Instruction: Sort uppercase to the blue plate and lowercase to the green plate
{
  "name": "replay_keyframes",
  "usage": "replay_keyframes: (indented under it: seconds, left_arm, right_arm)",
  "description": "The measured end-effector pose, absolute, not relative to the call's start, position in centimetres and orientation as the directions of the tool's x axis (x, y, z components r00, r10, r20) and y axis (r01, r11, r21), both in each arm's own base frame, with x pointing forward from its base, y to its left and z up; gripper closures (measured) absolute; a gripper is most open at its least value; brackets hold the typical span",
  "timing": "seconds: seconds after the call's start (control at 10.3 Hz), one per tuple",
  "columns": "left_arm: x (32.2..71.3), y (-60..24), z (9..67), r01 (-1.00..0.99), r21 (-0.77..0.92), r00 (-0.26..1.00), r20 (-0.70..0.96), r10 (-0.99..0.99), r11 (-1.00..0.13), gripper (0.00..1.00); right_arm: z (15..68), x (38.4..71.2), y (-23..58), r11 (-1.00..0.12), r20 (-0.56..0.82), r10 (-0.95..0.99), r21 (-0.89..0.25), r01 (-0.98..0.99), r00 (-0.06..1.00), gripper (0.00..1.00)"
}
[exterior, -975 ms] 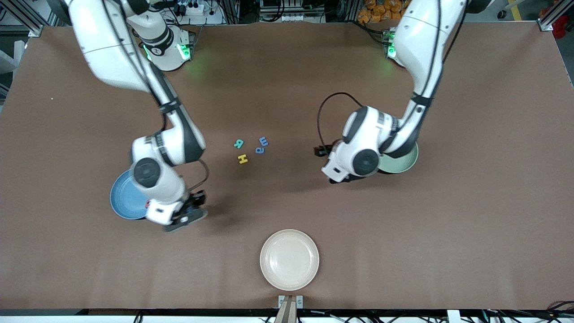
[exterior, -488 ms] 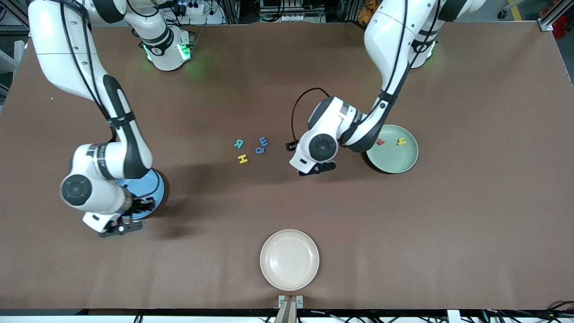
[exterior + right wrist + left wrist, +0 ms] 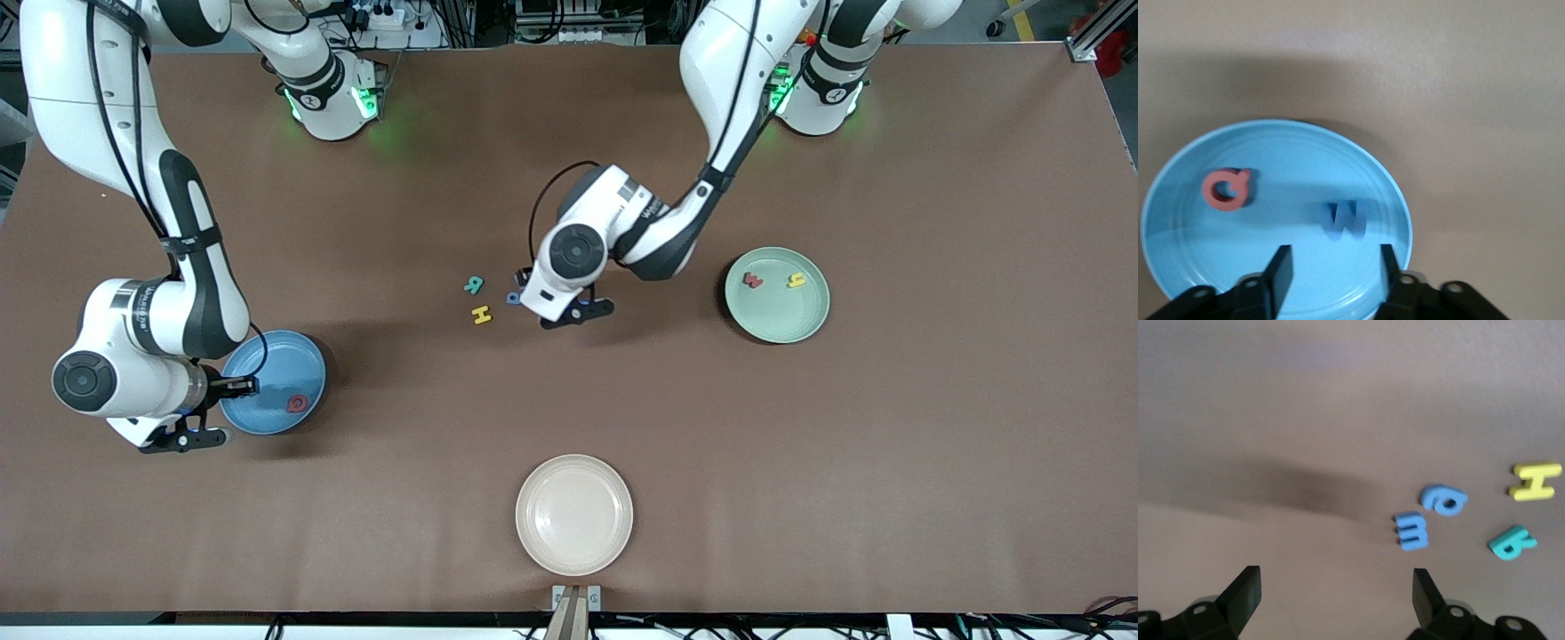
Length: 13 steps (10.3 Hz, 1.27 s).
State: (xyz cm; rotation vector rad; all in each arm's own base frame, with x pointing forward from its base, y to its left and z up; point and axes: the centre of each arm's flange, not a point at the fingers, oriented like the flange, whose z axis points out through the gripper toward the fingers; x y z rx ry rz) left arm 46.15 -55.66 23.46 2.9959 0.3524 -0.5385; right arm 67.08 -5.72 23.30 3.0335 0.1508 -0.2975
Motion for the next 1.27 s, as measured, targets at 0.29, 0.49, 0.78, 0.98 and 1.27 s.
replay_keyframes:
  seconds: [0.29,0.49,0.78,0.98,1.27]
  left_arm:
    - [44.5,-58.3,23.5,0.199,0.067,0.940,-0.296,0.171,-0.978,0.00]
    - [43.9,-59.3,21.8,0.132,0.060,0.970,-0.215,0.117,-0.989,0.00]
    - [44.2,-59.8,20.7,0.064,0.074,0.982,-0.184,0.049,-0.995,0.00]
    - [44.1,-60.4,20.1,0.036,0.070,0.988,-0.155,0.025,-0.997,0.00]
    - [43.4,-61.4,19.2,0.017,0.077,0.992,-0.125,0.007,-0.997,0.00]
  right_arm:
    - [23.8,67.4,-4.5,-0.989,-0.189,0.107,0.078,0.124,0.976,0.00]
    - [25.1,68.1,-4.1,-0.988,-0.160,0.114,0.082,0.128,0.980,0.00]
    - [27.4,68.9,-4.0,-0.988,-0.117,0.117,0.087,0.128,0.986,0.00]
    - [29.8,69.5,-4.0,-0.988,-0.054,0.120,0.094,0.125,0.991,0.00]
    - [34.6,70.0,-4.2,-0.988,0.053,0.120,0.105,0.114,0.991,0.00]
